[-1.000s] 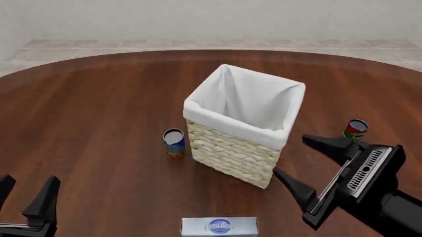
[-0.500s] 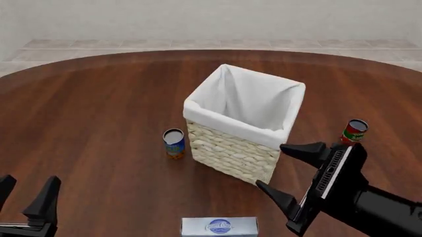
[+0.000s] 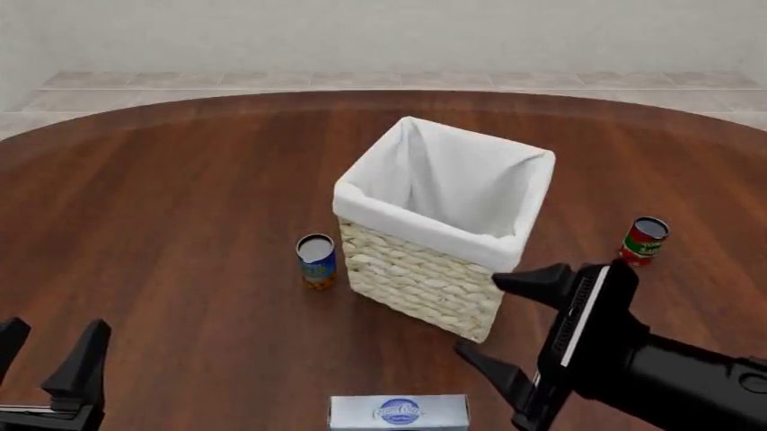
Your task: Pick up the cream cheese box, and put it in the basket.
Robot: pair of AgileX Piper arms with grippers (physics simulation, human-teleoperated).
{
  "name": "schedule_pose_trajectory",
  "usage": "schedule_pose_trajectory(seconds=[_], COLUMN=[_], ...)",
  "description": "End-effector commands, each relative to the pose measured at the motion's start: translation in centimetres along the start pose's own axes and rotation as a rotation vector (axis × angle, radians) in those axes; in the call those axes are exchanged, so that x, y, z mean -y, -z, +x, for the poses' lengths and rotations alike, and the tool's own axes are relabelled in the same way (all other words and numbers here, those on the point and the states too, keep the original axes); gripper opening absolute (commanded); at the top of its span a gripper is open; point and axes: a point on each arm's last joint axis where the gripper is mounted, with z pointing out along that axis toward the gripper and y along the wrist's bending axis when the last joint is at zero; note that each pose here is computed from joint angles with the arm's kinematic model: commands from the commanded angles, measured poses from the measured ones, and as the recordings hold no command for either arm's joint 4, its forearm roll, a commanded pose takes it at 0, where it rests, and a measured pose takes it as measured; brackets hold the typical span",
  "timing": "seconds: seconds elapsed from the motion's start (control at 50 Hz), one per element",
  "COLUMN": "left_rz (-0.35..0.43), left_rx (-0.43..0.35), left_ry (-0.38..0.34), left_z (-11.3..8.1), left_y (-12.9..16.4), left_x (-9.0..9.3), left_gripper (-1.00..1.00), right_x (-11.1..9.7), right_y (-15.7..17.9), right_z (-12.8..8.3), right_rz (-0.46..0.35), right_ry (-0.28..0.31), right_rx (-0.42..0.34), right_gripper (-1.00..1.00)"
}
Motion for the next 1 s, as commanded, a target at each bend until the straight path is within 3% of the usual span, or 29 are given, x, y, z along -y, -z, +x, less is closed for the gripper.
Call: schedule_pose_trajectory(seconds=[0.02, 1.0], left_rz=[0.001, 0.002], left_rx=[0.0, -0.002], left_ry=[0.0, -0.001], left_z=[0.0, 0.0], left_y=[0.0, -0.1], left_x=[0.0, 0.0], left_gripper=[1.0, 1.0], right_x=[-0.2, -3.2], right_y=[0.4, -2.5], right_z=[-0.4, -0.3], right_rz=[-0.023, -0.218], right_ry=[0.006, 0.081], right_rx=[-0.011, -0.164], right_gripper=[1.0, 1.0])
